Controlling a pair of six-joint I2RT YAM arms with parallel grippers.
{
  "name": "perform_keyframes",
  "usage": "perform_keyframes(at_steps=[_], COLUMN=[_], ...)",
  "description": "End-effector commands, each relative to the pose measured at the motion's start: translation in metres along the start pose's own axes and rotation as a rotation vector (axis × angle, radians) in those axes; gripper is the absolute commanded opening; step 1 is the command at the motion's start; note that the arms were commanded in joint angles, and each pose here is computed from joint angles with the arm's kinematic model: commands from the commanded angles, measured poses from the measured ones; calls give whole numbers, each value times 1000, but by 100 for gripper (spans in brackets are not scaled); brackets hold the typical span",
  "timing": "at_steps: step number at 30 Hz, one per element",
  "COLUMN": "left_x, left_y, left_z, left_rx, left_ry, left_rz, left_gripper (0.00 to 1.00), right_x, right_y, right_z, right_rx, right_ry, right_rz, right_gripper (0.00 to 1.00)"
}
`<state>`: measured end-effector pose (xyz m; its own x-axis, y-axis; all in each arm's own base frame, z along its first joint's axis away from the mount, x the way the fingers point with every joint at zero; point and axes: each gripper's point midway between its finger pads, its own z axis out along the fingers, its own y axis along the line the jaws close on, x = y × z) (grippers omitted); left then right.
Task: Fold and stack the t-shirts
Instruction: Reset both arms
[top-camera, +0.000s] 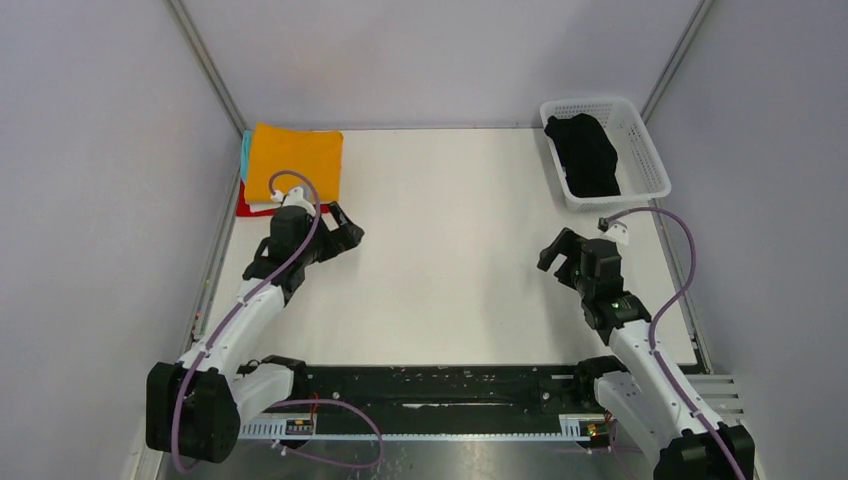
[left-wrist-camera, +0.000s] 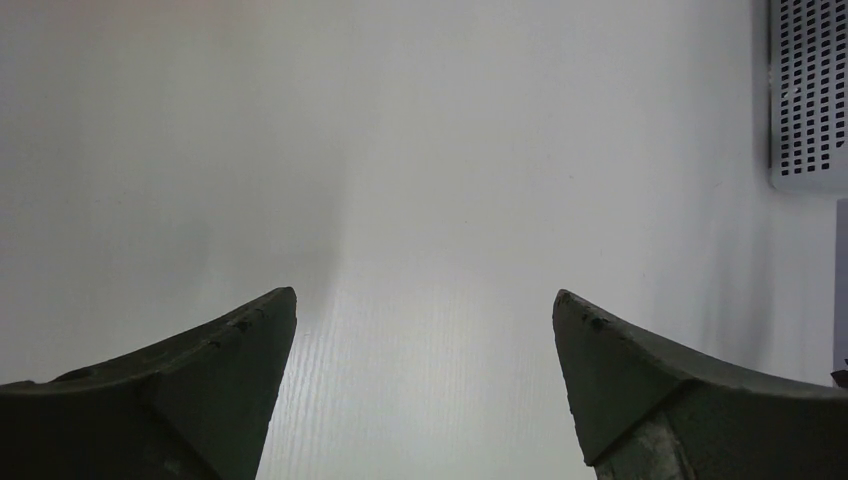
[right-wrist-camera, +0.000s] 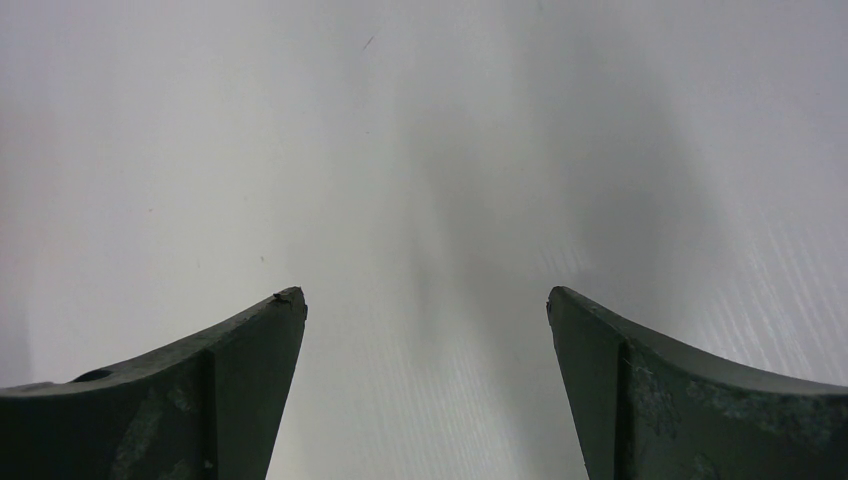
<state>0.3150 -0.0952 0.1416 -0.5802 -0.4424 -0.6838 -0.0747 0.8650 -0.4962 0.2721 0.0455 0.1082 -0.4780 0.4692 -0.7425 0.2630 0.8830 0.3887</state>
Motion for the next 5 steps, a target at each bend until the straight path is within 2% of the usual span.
perform_keyframes(at_steps=[1,5], left_x=[-33,-35], left_y=[-32,-36], left_z=[-7,-9], left_rx=[132,149], left_ry=[-131,-141], left_rz=[-17,-15], left_gripper=[99,99], right_x=[-17,-24], right_y=[-10,-14], right_z=[-5,-12], right_rx=[22,41], right_ry=[-117,-150], right_rz=[-30,-39], right_gripper=[99,100])
